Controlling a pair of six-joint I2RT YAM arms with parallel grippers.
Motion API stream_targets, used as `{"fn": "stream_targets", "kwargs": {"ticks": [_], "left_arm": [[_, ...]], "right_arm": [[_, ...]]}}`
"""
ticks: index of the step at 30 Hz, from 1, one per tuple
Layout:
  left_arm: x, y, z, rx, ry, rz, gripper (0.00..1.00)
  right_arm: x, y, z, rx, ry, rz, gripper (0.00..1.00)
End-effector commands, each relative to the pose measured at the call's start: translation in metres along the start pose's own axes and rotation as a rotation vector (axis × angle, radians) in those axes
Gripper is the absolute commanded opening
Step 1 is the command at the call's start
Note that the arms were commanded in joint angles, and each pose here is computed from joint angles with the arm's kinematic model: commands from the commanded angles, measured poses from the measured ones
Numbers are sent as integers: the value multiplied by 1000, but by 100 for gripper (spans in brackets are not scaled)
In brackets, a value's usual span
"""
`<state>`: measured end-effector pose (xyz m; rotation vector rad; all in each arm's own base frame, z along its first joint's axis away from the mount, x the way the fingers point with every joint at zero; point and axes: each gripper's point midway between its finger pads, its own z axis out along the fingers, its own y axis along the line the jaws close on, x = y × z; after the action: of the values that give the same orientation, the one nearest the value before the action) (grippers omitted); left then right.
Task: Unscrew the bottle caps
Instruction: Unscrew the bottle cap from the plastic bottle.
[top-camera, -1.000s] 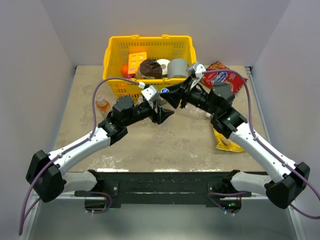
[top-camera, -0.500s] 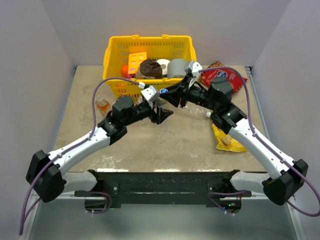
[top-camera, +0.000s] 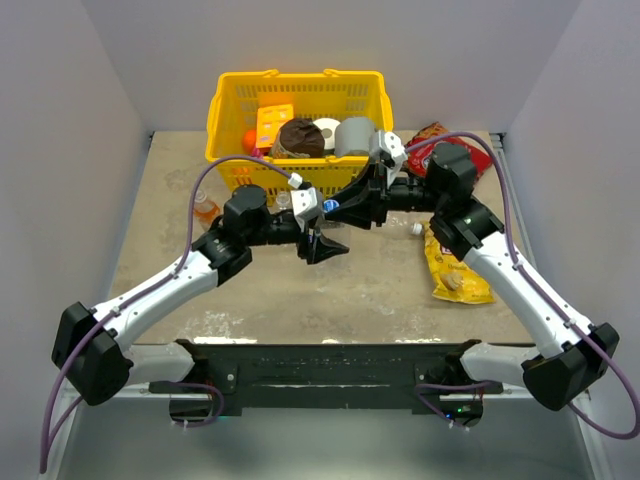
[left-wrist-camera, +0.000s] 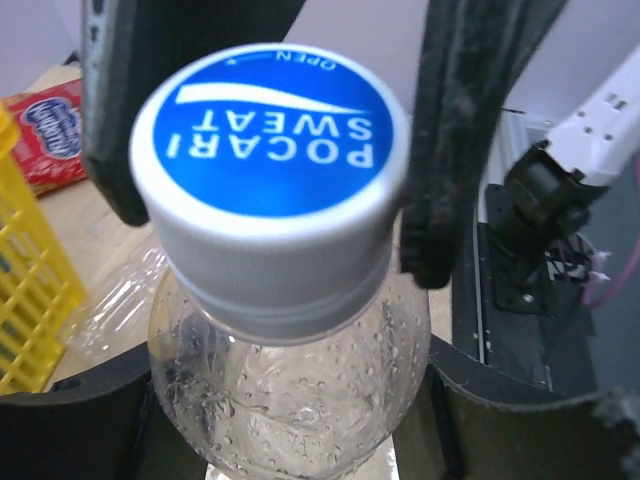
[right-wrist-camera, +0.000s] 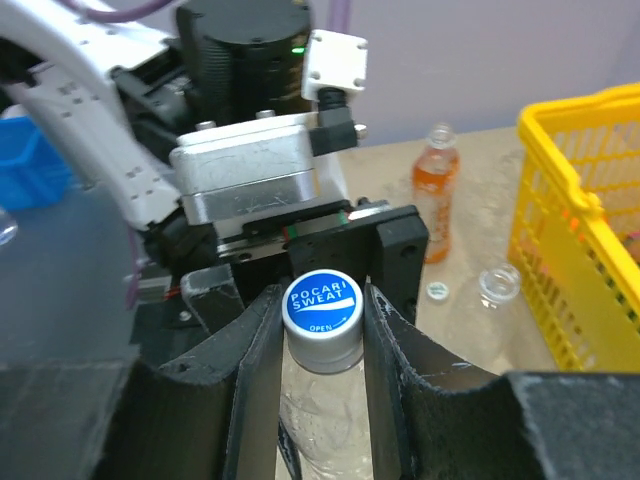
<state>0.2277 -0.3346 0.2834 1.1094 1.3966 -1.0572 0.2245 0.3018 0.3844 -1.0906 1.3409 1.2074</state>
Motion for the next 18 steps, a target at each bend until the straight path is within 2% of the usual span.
{"fn": "stream_targets", "kwargs": {"ticks": [1, 10, 16, 18], "left_arm": [[-44, -51, 1, 274, -105, 134, 39], [-45, -80, 0, 467, -119, 58, 38], [-39, -72, 5, 422, -110, 42, 36], [-42, -59, 7, 332, -122, 66, 36]], "right_arm": [[7, 46, -1, -277, 28, 43, 0], [16, 62, -6, -410, 36, 52, 0], [15, 50, -5, -353, 27, 53, 1], [10, 39, -6, -268, 9, 57, 16]]}}
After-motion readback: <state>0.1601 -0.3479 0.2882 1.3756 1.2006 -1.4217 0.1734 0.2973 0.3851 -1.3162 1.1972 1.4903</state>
